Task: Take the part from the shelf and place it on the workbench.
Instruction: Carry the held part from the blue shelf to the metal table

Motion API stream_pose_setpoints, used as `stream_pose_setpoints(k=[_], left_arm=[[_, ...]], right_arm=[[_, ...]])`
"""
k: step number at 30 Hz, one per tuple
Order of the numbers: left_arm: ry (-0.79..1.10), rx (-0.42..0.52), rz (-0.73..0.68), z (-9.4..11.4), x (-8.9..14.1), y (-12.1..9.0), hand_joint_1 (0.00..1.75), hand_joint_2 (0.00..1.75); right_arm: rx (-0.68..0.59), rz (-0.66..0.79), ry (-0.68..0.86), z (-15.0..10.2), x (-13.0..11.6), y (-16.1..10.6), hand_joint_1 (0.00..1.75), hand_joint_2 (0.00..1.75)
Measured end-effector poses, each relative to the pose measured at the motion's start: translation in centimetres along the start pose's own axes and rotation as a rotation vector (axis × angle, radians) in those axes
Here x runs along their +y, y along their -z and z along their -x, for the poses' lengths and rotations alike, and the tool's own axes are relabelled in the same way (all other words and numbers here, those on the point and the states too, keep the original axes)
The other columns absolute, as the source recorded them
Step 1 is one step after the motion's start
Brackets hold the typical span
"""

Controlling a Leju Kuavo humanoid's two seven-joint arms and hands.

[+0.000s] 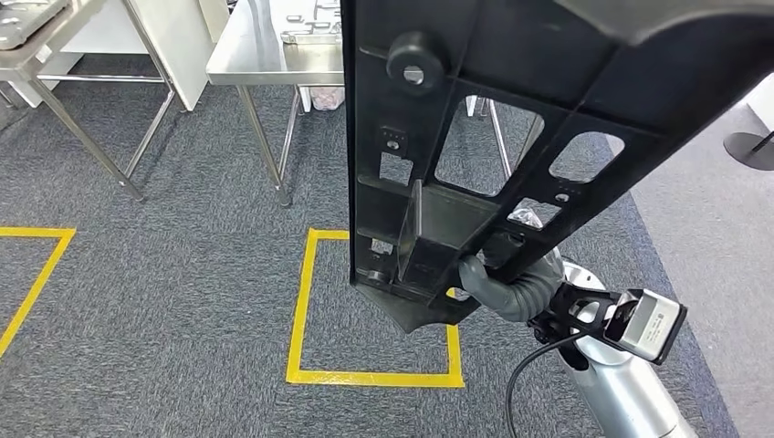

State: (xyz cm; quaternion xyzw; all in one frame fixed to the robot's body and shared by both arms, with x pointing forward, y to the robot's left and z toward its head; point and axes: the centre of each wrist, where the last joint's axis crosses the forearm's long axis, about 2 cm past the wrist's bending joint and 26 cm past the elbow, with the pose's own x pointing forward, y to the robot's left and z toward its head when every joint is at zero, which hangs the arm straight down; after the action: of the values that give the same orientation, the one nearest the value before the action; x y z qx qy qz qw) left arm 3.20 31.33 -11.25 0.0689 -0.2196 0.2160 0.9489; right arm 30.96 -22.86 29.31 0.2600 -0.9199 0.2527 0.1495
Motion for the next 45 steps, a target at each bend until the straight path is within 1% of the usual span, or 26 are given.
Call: stream_pose_setpoints(k=[17, 25, 36, 45], left_arm=[[0.005, -0.006, -0.001, 0.1, 0.1, 0.0, 0.00, 0.00], [0.001, -0.012, 0.002, 0.1, -0.1, 0.0, 0.00, 0.00], [-0.005, -0.014, -0.007, 0.5, 0.0, -0.2, 0.00, 0.00], [-0.016, -0.015, -0.010, 0.6, -0.1, -0.2, 0.00, 0.00]], right_arm=[[0.004, 0.004, 0.011, 0.2, 0.1, -0.3, 1.75, 1.75], [0.012, 0.023, -0.013, 0.2, -0.2, -0.4, 1.75, 1.75], [0.062, 0.046, -0.032, 0.3, -0.1, -0.8, 1.75, 1.75], [0.131, 0.103, -0.027, 0.3, 0.0, -1.1, 1.75, 1.75]])
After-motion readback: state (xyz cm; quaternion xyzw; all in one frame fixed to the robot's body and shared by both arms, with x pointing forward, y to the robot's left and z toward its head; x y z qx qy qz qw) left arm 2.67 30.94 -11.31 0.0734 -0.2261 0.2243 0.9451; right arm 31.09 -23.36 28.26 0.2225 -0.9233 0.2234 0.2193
